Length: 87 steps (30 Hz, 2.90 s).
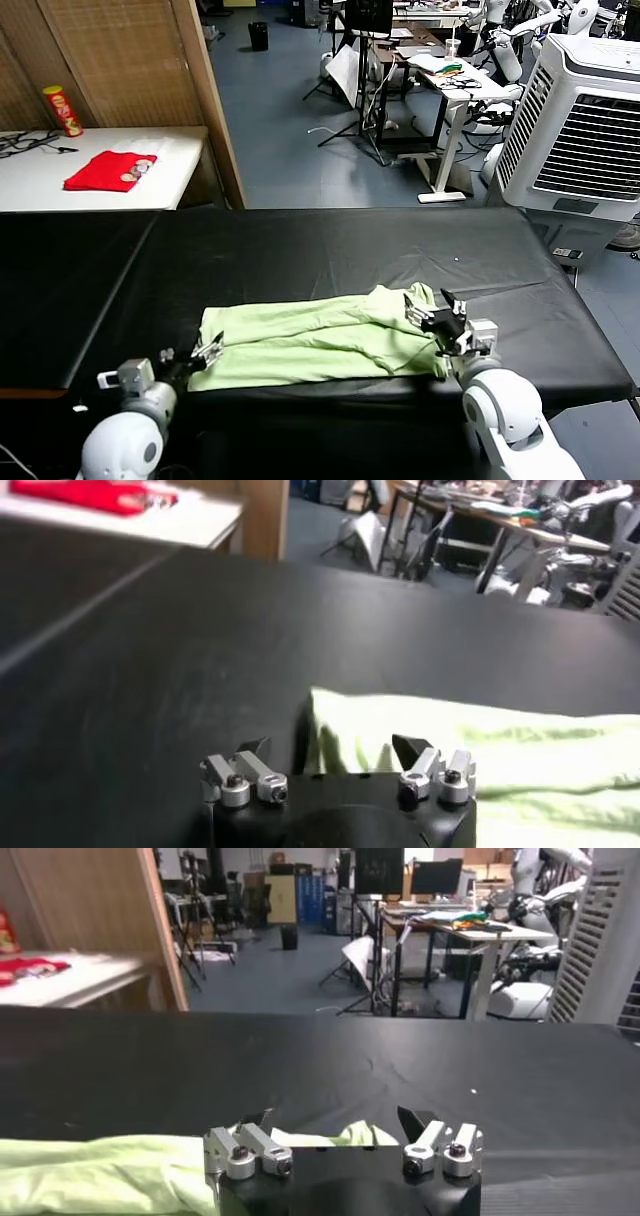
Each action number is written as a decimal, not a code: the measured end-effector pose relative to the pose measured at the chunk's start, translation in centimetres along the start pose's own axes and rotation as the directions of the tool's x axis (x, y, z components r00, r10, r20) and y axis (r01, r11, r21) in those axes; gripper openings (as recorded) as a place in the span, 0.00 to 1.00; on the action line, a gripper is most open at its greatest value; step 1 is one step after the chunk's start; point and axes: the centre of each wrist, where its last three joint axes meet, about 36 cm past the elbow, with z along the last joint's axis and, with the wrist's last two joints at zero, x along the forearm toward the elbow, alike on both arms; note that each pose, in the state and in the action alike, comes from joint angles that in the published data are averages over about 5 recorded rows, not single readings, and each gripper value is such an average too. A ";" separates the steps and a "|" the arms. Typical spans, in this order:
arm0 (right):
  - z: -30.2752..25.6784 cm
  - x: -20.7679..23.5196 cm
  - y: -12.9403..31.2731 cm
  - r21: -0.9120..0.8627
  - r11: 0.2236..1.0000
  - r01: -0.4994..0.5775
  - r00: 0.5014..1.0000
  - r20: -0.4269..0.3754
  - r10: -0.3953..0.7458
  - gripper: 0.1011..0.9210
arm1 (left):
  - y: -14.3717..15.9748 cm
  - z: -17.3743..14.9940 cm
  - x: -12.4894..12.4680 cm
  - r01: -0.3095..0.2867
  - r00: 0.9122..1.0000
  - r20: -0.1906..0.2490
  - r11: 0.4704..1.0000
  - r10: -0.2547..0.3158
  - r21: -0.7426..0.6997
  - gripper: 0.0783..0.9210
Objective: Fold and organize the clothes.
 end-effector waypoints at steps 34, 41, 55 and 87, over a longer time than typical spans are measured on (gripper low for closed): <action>0.1 2.7 1.0 -0.005 1.000 -0.023 0.999 0.041 0.023 0.85 | 6.9 -4.4 0.3 0.312 0.945 0.256 0.798 -0.205 -0.516 0.10; 1.0 3.4 2.0 0.004 0.999 -0.043 0.999 0.027 0.043 0.85 | 0.7 -5.3 1.6 0.157 0.981 0.167 0.921 -0.103 -0.356 0.10; 3.2 4.5 1.5 0.016 0.992 -0.124 0.992 -0.017 0.125 0.85 | -12.3 -4.0 -0.5 -0.316 0.949 0.007 0.948 0.316 -0.033 0.10; 3.0 -2.1 6.6 0.139 0.969 0.202 0.978 0.023 -0.208 0.85 | -11.5 -1.8 -1.8 -0.212 0.943 0.233 0.969 0.238 -0.129 0.85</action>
